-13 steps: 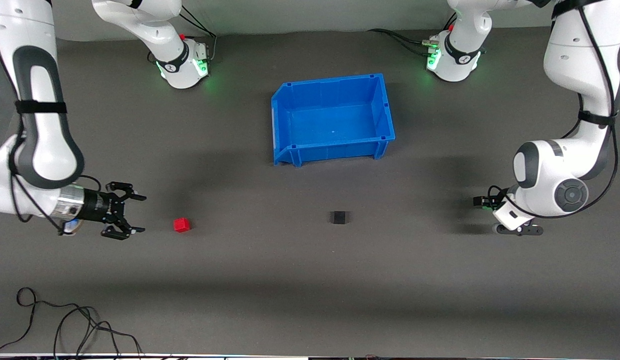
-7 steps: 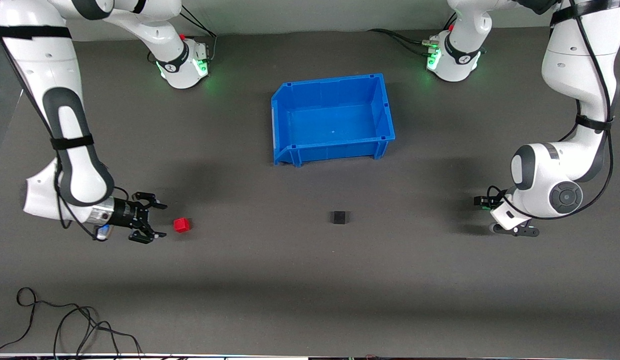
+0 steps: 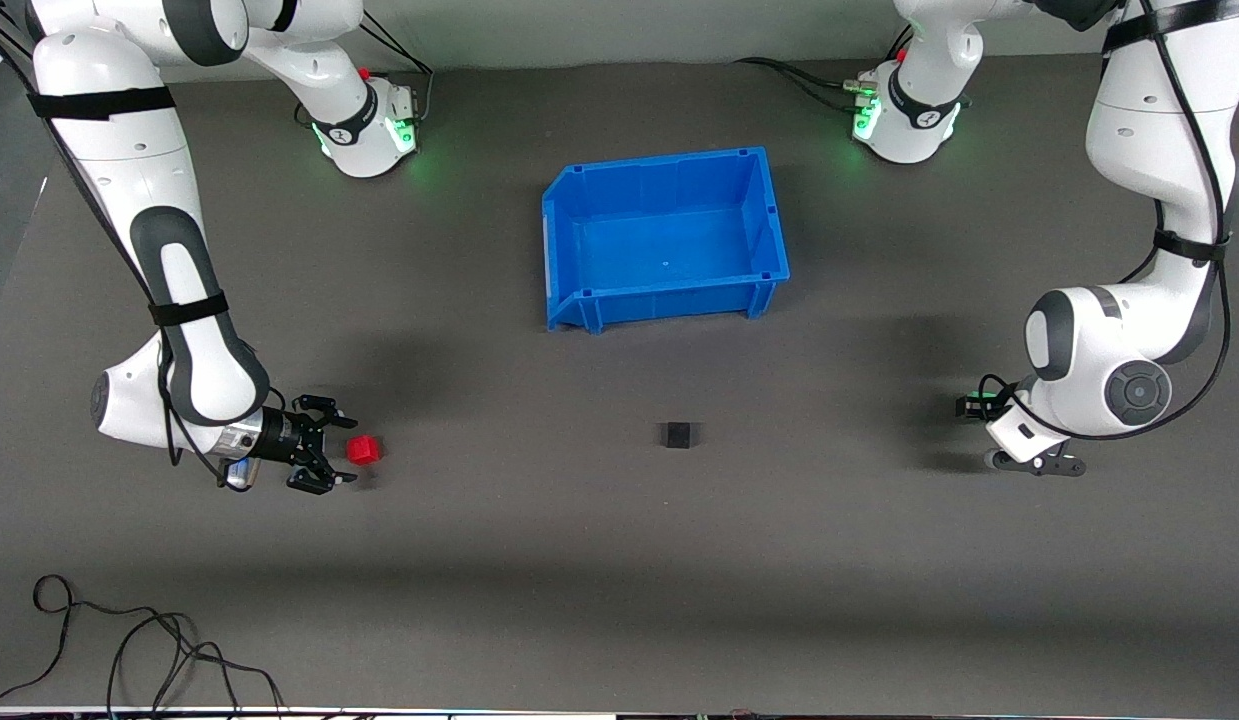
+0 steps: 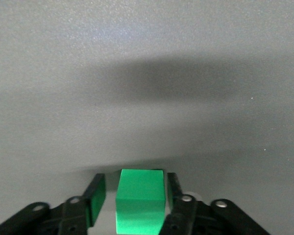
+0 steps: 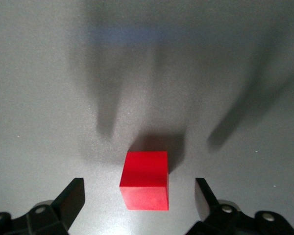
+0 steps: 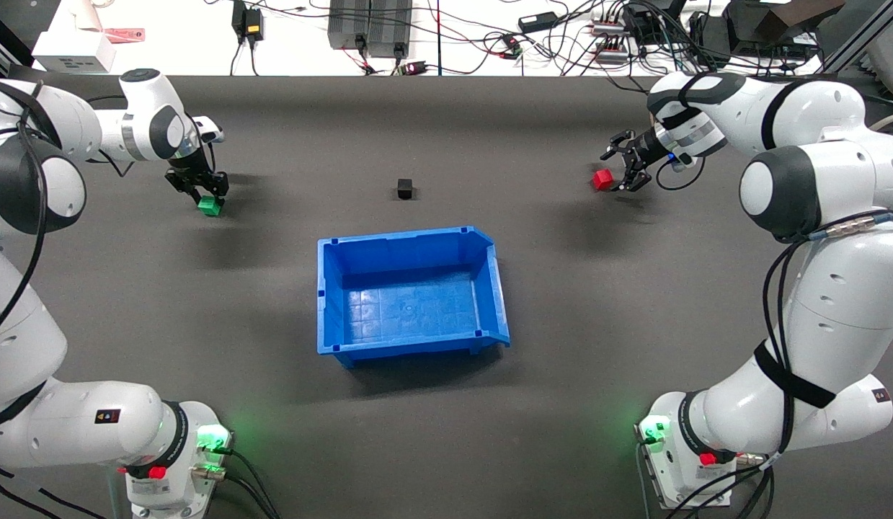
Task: Attach green and red cubes to black cube
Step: 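Grasp the red cube with the right gripper while the left gripper grasps green, then carry the red cube and green cube toward the black cube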
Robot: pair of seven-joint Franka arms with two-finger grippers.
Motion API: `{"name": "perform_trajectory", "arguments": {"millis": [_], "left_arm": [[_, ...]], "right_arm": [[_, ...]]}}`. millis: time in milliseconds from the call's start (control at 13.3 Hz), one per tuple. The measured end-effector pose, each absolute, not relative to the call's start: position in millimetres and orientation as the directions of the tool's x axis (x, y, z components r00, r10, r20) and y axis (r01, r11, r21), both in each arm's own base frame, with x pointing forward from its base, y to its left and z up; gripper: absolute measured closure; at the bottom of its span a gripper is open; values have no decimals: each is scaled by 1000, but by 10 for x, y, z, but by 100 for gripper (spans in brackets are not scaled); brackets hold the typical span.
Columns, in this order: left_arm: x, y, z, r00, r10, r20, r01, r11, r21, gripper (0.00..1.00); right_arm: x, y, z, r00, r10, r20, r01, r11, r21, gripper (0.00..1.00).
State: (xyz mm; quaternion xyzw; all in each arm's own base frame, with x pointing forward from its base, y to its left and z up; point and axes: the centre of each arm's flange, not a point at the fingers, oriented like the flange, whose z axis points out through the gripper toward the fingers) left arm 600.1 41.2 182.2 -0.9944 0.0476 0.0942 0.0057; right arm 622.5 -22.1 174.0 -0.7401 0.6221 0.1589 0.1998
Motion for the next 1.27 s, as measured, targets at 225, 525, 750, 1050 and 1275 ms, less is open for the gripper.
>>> {"name": "perform_trajectory", "arguments": {"millis": [225, 525, 750, 1050, 1275], "left_arm": [[5999, 414, 1814, 977, -94, -189, -96, -995, -2, 57], [6033, 422, 1847, 980, -86, -180, -88, -996, -3, 60], [6211, 386, 2087, 980, 52, -190, 51, -999, -10, 60], [6521, -213, 2653, 904, 369, -215, 364, -929, -64, 60], [6481, -838, 2659, 777, 595, -208, 588, -803, -101, 60]], "right_arm": [[6226, -230, 1698, 173, -858, -484, -985, -146, -93, 29], [6231, -233, 1691, 173, -858, -483, -985, -146, -93, 60], [6237, -233, 1696, 174, -858, -483, -985, -146, -95, 60], [6289, -189, 1768, 175, -855, -489, -984, -141, -105, 60], [6415, 277, 2088, 128, -848, -515, -991, -98, -86, 60]]}}
